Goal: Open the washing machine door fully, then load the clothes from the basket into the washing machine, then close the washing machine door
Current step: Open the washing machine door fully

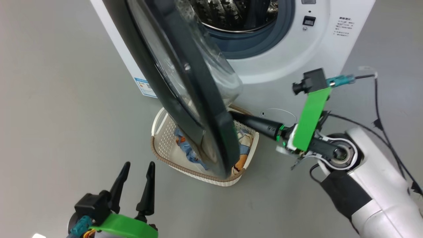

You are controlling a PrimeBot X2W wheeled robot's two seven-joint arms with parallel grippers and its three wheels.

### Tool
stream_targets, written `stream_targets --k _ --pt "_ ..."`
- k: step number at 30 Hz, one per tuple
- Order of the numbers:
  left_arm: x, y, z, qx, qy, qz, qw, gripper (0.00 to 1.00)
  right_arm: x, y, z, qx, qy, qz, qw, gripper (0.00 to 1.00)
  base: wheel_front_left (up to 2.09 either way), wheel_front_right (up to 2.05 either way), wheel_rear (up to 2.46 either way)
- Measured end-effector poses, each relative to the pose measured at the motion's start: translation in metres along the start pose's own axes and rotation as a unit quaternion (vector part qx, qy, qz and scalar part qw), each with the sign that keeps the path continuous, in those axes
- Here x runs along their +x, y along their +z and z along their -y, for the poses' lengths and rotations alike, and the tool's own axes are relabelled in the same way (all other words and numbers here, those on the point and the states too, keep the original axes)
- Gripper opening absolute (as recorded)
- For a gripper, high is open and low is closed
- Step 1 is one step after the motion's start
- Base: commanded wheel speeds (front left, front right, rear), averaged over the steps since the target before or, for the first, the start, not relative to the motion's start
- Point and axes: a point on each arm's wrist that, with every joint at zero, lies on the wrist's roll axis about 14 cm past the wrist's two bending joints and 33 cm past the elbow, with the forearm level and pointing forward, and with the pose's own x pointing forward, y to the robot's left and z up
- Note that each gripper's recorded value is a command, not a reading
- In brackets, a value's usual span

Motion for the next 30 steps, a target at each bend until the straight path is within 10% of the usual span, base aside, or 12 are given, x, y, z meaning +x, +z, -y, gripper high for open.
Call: stream_targets --k 17,20,22,24,30 --pt "-0.006 0.004 0.000 0.008 -0.001 0.006 1.000 1.00 0.015 -0.024 -0.015 -0.005 0.013 -0.018 1.000 0.00 0.00 0.00 0.00" --pt "-0.004 0.002 0.003 0.012 -0.007 0.003 1.000 1.00 0.009 -0.018 -0.012 -0.012 0.003 0.002 1.000 0.40 0.00 0.00 0.00" --pt "-0.002 0.002 0.006 0.014 -0.012 0.003 1.000 1.00 0.003 -0.015 -0.009 -0.013 -0.006 0.015 1.000 0.48 0.00 0.00 0.00" --pt "-0.001 0.001 0.008 0.014 -0.017 0.002 1.000 1.00 -0.005 -0.014 -0.002 -0.011 -0.019 0.030 0.999 0.97 0.00 0.00 0.00" --pt "0.004 0.002 0.010 0.023 -0.032 0.002 0.999 1.00 -0.035 -0.007 0.017 -0.013 -0.061 0.076 0.995 1.00 0.00 0.00 0.00"
